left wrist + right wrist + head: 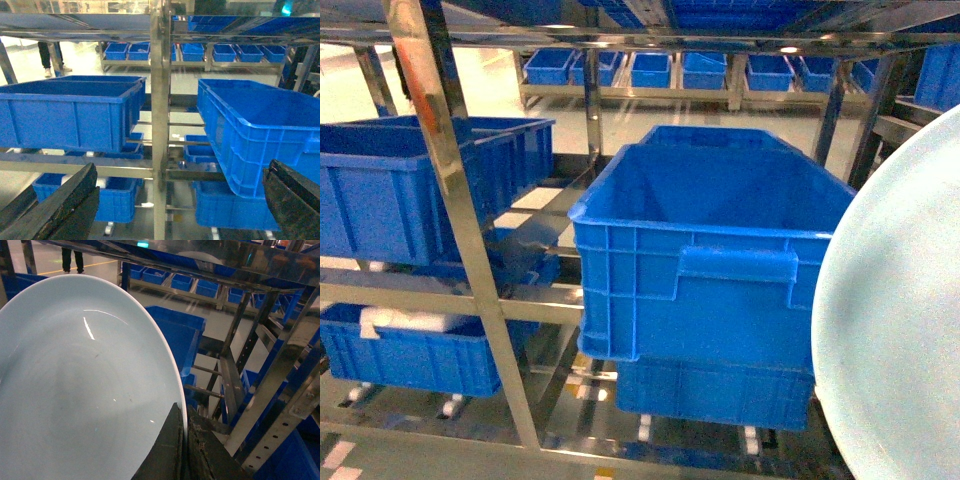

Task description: Place blue tray on left shelf second layer neatly

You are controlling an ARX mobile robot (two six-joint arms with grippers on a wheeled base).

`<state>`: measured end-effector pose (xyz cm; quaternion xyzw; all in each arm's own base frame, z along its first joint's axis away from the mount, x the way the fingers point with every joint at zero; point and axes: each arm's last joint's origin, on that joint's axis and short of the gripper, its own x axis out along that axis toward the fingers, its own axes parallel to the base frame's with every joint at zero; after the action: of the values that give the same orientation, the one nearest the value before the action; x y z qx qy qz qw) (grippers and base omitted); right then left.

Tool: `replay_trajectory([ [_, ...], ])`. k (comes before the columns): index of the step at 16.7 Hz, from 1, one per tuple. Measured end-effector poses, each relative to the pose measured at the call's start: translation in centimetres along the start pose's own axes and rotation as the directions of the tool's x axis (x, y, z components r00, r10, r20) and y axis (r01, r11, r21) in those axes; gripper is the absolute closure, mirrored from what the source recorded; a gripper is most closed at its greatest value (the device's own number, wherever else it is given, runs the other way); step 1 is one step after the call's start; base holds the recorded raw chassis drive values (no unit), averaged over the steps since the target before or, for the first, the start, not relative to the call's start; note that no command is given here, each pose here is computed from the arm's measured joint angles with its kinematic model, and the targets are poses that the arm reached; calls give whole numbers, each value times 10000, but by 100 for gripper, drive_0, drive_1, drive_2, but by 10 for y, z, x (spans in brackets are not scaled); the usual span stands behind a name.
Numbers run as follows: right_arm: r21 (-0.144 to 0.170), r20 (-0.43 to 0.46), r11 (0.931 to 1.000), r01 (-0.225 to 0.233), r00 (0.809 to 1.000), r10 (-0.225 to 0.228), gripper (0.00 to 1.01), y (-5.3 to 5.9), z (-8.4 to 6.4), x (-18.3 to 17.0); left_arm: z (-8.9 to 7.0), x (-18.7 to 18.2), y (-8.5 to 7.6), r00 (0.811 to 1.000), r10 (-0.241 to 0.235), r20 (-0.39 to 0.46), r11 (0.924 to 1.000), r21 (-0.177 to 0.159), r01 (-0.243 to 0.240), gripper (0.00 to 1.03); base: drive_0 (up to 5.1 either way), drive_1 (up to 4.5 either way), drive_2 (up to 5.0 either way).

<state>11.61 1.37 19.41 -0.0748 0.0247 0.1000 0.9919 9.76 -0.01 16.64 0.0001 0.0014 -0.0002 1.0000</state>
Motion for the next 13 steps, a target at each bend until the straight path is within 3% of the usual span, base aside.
replay_trajectory([
  [13,1,-8,10000,-1,10000,1,99,0,0,0,0,0,0,10000,0,-11,10000,4,0,5,11,423,-401],
])
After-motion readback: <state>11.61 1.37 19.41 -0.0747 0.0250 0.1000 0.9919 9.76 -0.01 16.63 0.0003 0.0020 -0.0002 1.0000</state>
